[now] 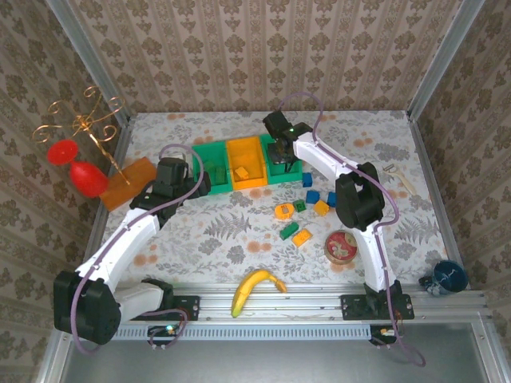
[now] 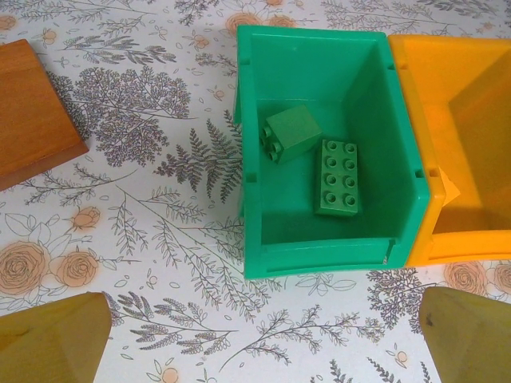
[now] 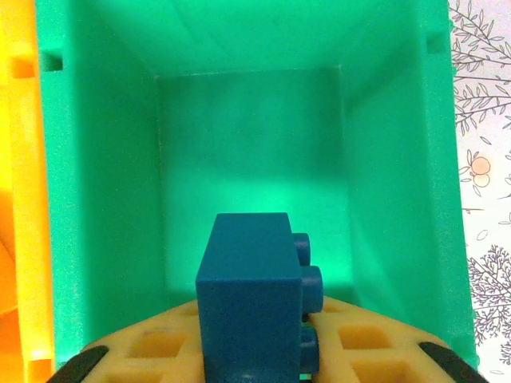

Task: Sort the legos into containers by color
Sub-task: Place the lego in the container, then move the lego to the center of the table.

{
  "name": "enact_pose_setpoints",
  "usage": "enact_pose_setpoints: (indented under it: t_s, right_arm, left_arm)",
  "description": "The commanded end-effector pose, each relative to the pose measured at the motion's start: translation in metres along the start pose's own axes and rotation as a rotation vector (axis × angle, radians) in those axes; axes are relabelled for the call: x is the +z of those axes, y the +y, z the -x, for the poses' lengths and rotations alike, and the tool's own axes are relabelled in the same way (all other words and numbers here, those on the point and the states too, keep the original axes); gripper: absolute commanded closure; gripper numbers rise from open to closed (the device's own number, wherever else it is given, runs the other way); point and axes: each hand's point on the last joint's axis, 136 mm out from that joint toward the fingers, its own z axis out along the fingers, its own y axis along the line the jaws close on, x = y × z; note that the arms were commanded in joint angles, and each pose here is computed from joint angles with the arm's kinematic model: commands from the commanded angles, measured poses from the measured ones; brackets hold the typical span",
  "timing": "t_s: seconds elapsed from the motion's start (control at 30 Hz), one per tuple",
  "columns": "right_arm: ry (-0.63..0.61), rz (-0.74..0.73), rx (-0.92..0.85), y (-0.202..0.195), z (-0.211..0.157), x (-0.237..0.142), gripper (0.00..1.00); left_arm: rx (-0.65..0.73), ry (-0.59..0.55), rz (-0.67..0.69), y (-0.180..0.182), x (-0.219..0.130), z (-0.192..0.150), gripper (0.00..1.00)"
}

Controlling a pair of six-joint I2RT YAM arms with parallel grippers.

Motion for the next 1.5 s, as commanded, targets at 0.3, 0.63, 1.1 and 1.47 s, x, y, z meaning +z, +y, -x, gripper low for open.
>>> enact_pose_setpoints:
  t_s: [0.3, 0.63, 1.1, 1.47]
  right_arm:
    - [-0.042, 0.001, -0.025, 0.002, 0.01, -0.033, 0.53]
    - [-0.1, 0.044, -0.005, -0.005, 0.008, -0.083, 0.49]
    - [-0.01, -0.026, 0.046, -0.069, -0.065, -0.092, 0.35]
    - [0.118, -0.047, 0.056, -0.089, -0.1, -0.053, 0.25]
  left_arm:
    - [-0.024, -0.015, -0.013, 0.001, -0.004, 0.002, 0.0]
    - [-0.026, -0.019, -0.017, 0.001, -0.005, 0.003, 0.0]
    - [-0.036, -0.018, -0.032, -0.001, -0.004, 0.003, 0.0]
    - [-0.043, -0.008, -0.045, -0.004, -0.001, 0.002, 0.0]
